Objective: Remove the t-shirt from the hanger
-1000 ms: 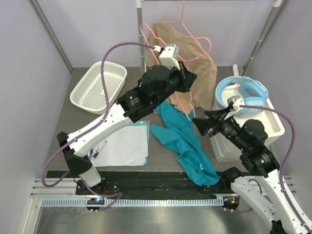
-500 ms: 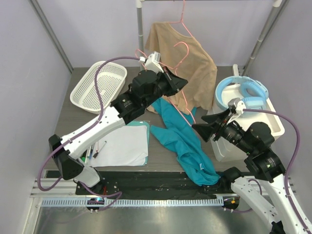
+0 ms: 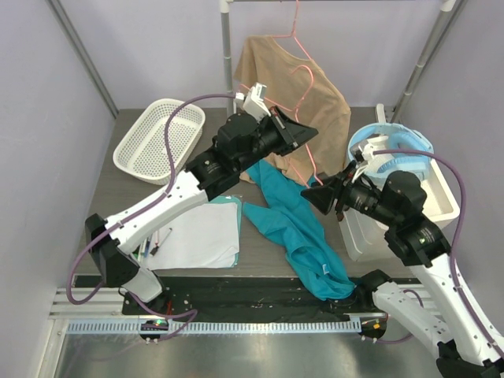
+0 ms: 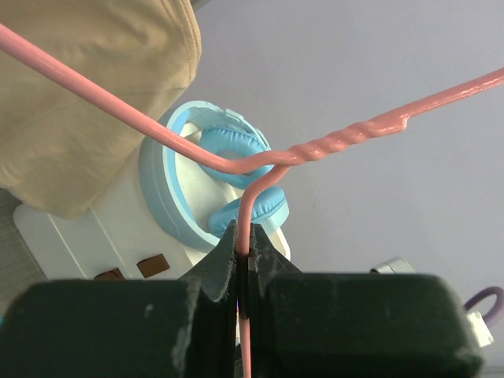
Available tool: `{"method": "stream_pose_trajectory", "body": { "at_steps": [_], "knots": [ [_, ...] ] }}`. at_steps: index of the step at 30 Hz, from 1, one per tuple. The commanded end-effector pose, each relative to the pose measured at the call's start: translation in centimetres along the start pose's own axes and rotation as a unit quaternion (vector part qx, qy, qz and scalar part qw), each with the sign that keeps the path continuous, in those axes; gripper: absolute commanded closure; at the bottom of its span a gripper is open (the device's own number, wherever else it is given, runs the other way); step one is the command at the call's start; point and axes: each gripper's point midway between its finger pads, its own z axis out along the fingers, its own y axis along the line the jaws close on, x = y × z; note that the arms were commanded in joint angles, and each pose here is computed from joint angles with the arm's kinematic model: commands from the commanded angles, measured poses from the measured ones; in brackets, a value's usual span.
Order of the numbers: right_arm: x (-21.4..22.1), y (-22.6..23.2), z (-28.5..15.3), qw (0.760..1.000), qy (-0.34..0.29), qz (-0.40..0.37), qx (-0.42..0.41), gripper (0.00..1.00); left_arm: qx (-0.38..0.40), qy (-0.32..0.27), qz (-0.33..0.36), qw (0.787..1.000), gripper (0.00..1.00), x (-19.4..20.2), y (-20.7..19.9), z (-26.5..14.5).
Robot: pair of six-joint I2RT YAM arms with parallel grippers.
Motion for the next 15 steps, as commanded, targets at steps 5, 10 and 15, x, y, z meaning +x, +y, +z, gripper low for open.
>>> {"method": "stream_pose_trajectory", "body": {
  "at_steps": [5, 10, 15],
  "knots": [
    [-1.7, 0.2, -0.1, 0.999, -0.031, 0.003, 0.006, 0.57, 0.037, -0.015, -0.007, 0.999, 1.00, -0.7, -2.3, 0.0],
    [-1.8, -0.9, 0.6, 0.999, -0.037, 0.017, 0.028, 0.84, 0.038, -0.027, -0.002, 0.999, 1.00, -1.0, -2.3, -0.2],
    [-3.1, -1.6, 1.7, 0.995, -0.057, 0.061, 0.045, 0.99, 0.055, -0.011, 0.056, 0.997, 0.77, -0.9, -3.2, -0.8]
  ]
}}
